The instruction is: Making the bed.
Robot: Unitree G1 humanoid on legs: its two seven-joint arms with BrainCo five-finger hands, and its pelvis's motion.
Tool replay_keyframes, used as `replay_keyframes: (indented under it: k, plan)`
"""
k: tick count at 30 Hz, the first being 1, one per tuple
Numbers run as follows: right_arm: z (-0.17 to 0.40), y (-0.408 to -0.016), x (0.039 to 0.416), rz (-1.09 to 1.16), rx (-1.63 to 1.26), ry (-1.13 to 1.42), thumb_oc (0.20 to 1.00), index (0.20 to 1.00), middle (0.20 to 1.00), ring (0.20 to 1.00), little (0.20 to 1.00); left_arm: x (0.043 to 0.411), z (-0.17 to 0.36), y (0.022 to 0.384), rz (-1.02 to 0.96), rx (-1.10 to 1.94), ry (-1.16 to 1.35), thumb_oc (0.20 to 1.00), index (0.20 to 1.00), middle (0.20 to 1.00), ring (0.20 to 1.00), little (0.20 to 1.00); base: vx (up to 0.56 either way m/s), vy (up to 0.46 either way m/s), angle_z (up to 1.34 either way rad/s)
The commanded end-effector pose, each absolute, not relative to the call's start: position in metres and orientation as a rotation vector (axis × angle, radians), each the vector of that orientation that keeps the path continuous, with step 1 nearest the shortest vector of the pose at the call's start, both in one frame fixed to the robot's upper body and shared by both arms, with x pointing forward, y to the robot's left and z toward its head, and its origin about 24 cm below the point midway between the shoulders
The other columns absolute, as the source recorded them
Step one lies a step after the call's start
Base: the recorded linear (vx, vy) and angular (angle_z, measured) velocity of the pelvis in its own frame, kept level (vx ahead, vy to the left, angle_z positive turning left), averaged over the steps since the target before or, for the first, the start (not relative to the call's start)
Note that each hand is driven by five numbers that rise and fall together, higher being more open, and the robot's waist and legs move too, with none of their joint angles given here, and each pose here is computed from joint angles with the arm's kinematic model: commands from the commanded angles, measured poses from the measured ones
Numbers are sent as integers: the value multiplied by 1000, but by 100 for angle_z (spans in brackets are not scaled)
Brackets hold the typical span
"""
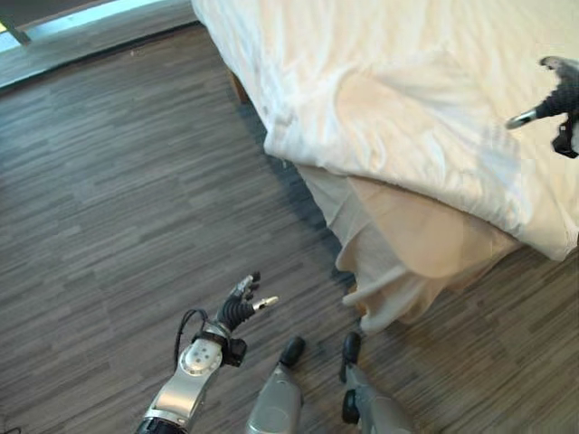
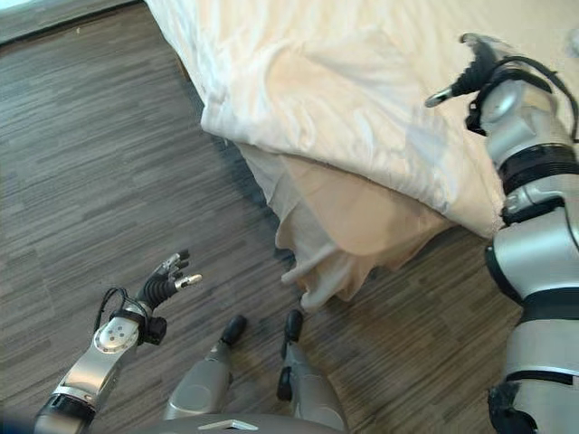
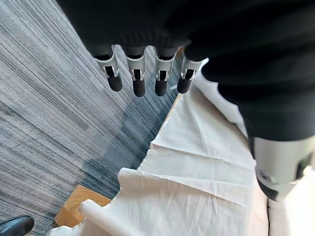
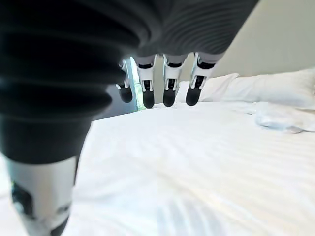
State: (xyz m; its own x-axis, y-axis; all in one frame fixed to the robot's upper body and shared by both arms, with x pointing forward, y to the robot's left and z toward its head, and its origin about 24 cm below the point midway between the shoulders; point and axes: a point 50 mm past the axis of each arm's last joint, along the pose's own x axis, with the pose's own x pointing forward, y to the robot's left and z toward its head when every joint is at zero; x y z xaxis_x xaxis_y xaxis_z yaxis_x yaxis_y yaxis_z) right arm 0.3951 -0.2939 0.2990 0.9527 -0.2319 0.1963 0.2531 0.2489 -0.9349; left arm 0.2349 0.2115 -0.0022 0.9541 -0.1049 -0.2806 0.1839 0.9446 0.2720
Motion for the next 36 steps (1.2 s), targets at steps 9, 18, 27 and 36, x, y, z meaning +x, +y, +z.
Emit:
replay_keyframes:
  k: [9,18,27,36]
  plan:
    - [241,-398,344,-582,-901,276,1000,1000,1000,1000,1000,209,-28,242,-118,361,430,1000,1000,1000,1000,1000,-101,-56,11]
    - [308,-356,368,-558,-1083,105,1000,1000,1000,1000,1000,224,-23,238,-137,382,404,1000,1000,1000,1000,1000,-34,-9,36]
    - [368,-332,367,-603,-1381,29,1000,1000,1000,1000,1000,237,-13,229,-150,369,347,1000,1000,1000,1000,1000,-21,-16,6]
    - [377,-375,337,-746,-1554,164,1000,1000,1000,1000,1000,257,8,205,-163,301,218,1000,1000,1000,1000,1000,-107,-22,15]
